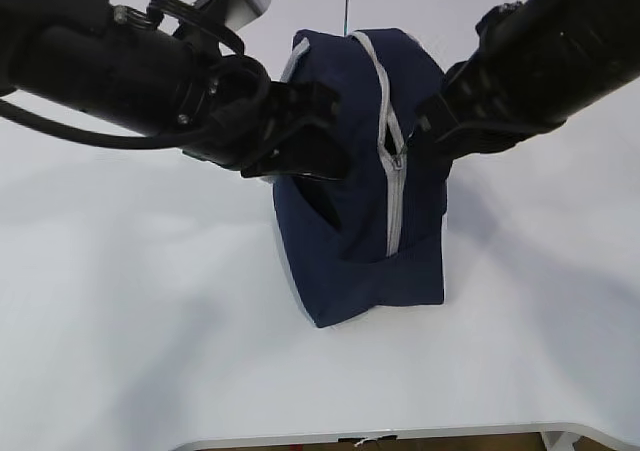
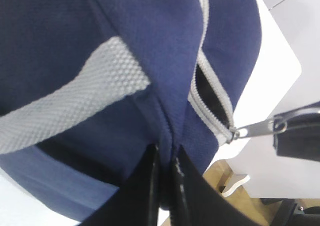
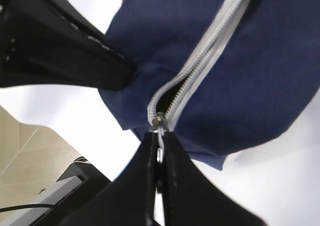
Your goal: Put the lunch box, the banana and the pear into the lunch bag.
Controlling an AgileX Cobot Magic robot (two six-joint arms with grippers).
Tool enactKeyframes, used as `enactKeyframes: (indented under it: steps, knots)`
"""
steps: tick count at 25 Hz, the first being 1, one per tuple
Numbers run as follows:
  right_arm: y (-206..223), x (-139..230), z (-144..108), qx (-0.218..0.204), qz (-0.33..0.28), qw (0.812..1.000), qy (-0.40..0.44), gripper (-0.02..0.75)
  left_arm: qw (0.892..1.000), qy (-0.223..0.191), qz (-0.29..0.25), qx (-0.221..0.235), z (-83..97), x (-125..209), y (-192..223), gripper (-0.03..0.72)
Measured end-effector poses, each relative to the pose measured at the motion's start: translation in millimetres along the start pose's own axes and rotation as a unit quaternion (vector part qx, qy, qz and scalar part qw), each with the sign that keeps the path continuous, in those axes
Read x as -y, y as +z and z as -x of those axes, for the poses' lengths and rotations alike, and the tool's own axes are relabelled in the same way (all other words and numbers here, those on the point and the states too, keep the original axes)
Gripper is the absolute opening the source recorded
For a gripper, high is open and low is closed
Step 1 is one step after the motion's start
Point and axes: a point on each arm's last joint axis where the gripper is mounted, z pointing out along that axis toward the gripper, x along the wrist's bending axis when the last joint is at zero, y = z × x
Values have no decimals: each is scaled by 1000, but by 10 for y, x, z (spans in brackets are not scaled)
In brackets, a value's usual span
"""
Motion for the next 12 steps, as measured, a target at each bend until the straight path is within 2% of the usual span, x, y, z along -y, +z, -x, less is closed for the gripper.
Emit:
enactKeyframes:
  steps: [9, 12]
  knots:
    - [75, -79, 34, 0, -33, 999, 8, 18, 1000, 0, 5, -3, -5, -10, 0, -12]
    - [98, -77, 42, 1, -36, 999, 9, 18, 1000, 2, 14, -8, -14, -26, -1, 12]
